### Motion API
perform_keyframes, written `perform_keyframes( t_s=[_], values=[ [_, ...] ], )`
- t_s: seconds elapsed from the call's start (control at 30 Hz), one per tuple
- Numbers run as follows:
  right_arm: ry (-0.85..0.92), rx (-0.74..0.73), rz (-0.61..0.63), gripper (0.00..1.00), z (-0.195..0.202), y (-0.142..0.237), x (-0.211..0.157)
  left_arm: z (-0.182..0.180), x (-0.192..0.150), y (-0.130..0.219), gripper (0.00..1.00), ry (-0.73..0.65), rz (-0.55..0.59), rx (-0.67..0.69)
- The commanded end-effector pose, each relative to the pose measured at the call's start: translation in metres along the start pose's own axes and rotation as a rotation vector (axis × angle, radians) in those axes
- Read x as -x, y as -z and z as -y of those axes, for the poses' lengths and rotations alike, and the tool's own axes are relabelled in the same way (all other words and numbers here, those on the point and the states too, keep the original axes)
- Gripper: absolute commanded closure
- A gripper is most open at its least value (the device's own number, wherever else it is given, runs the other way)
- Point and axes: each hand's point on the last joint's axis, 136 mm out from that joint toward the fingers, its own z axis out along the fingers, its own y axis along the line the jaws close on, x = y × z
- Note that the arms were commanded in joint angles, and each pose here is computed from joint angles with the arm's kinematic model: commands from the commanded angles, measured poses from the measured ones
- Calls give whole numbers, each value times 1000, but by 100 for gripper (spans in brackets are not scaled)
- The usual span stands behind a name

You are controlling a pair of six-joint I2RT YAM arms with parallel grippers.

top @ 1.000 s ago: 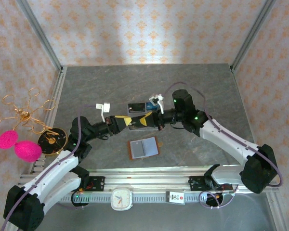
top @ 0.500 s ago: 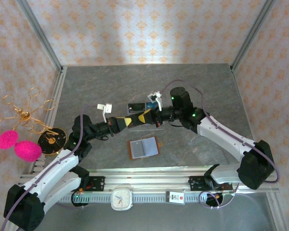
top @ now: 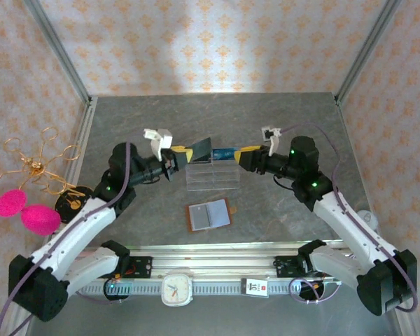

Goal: Take the credit cards out of the card holder

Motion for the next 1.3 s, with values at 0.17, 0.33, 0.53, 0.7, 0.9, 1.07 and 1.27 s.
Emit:
perform_keyframes(
  t_s=[0.17, 0.33, 0.53, 0.7, 0.9, 1.07, 1.27],
  values=[
    [-56, 13, 48, 54, 9, 0, 4, -48, -34, -13, 100, -483, -247, 64],
    [-65, 8, 28, 54, 14, -3, 0, -62, -34, -27, 100, -564, -272, 7],
    [-80, -10, 0, 54, 23, -9, -4, -84, -42, -38, 100, -570, -340, -79],
    [-81, -36, -18, 54, 30, -13, -5, -84, -54, -48, 100, -550, -369, -185],
    [-87, -63, -26, 54, 39, -15, -6, -69, -43, -48, 100, -551, -297, -242],
    [-96, -67, -30, 54, 43, -17, -6, -70, -53, -52, 100, -518, -335, -283],
    [-101, -68, -37, 54, 45, -17, -7, -86, -64, -64, 100, -507, -388, -287]
  ],
)
